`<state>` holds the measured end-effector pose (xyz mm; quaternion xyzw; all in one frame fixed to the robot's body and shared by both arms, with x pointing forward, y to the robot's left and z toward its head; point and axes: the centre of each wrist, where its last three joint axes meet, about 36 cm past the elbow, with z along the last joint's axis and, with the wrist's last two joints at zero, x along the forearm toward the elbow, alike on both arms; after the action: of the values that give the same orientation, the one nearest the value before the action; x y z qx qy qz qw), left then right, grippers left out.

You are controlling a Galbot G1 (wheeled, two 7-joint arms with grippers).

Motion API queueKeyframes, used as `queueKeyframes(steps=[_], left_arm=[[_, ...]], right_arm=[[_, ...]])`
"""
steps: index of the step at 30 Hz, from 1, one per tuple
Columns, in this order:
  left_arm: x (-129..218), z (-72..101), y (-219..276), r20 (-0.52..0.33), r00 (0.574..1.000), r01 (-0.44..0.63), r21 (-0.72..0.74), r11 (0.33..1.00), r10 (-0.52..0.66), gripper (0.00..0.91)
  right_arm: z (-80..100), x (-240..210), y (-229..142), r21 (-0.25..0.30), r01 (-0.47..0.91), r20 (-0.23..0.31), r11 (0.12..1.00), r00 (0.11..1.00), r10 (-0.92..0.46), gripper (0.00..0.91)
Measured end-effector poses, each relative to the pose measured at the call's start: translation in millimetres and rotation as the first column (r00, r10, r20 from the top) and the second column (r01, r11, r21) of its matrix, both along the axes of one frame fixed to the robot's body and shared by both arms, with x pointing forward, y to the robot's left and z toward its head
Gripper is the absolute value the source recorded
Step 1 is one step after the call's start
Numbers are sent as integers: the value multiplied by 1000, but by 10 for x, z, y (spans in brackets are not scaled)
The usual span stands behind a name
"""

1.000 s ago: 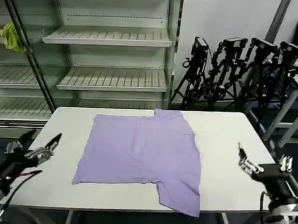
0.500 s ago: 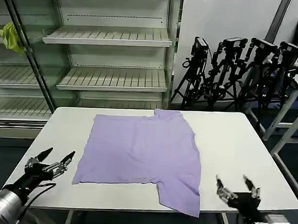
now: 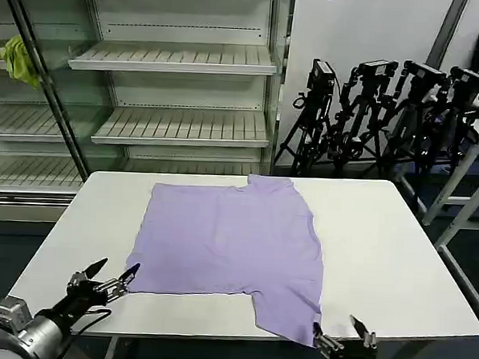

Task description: Fold and organize the clothes.

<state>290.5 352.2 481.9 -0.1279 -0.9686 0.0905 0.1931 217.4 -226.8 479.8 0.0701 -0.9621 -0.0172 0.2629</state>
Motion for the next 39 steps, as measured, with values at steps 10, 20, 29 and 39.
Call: queueKeyframes(steps=[10, 20, 29, 39], left_arm=[[-2, -162, -51, -33, 999, 10, -7, 1000, -11, 907], [39, -296, -94, -43, 999, 21, -15, 1000, -21, 907], [74, -397, -66, -56, 998, 22, -4, 1000, -22, 907], [104, -490, 45, -70, 998, 11, 37, 999, -9, 907]], right_arm=[[-38, -115, 89, 5, -30, -33, 1000, 999, 30, 907], [-61, -154, 103, -5, -32, -40, 999, 999, 32, 907], [-36, -141, 101, -8, -33, -26, 999, 999, 32, 907], [-25, -134, 102, -8, -35, -23, 999, 999, 35, 907]])
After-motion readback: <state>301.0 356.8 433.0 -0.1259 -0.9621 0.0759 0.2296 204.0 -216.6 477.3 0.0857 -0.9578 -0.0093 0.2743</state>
